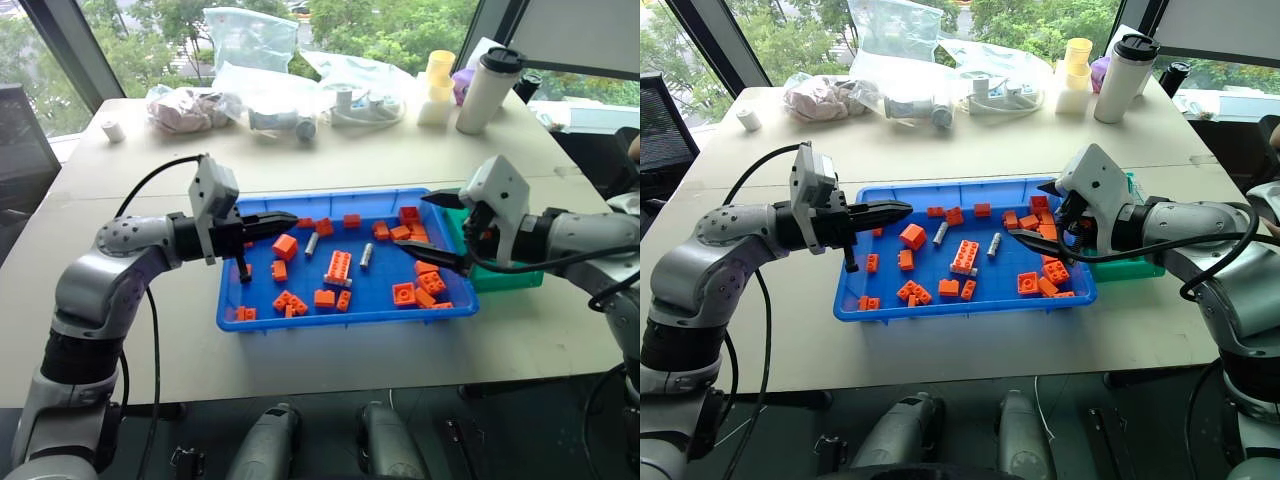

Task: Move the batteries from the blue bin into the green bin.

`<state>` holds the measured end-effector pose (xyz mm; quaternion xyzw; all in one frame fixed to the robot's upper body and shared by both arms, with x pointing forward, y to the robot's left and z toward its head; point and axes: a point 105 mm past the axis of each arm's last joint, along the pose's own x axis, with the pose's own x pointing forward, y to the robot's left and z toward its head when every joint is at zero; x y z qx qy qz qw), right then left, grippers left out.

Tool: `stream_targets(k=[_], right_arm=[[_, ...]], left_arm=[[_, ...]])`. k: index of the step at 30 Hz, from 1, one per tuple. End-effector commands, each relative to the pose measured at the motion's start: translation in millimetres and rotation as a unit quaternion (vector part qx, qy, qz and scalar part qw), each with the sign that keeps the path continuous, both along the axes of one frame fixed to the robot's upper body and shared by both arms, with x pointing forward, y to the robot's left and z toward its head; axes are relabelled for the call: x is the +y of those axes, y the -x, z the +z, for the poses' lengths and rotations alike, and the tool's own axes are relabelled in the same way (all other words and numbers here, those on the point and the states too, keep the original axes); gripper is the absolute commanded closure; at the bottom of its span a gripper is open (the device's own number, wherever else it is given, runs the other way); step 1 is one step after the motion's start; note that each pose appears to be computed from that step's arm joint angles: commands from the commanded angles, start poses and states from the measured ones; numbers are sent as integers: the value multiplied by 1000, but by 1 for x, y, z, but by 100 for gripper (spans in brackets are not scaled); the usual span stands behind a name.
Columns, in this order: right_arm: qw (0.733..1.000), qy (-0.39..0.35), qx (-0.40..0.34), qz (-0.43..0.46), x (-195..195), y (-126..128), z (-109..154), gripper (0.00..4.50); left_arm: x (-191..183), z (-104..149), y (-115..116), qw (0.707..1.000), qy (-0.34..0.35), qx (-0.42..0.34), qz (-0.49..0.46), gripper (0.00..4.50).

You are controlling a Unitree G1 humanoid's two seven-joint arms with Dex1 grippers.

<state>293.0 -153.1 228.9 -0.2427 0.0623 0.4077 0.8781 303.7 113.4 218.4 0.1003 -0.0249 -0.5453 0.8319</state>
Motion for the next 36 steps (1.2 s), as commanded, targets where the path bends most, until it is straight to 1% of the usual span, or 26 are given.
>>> stream_targets(k=[1,6,11,16,18,21,26,36], right_arm=[[1000,5,-21,9,4,1,11,4],[999,-2,-7,53,28,-2,4,4],[996,-16,28,89,65,-17,-9,4],[994,-10,47,96,94,-44,-23,4],[993,7,76,90,106,-60,-40,4],[992,30,87,91,116,-72,-58,4],[989,47,95,108,133,-81,-76,4],[985,71,88,134,149,-88,-88,4]], left_arm=[[3,12,1,1000,5,-29,5,450],[8,12,-2,1000,-6,-30,6,450],[18,16,-11,999,-13,-38,22,450],[30,17,-15,998,-24,-44,38,450],[36,19,-15,997,-27,-48,50,450],[37,18,-14,997,-28,-48,53,450],[34,16,-8,997,-28,-47,54,450],[34,15,-3,997,-27,-49,62,450]])
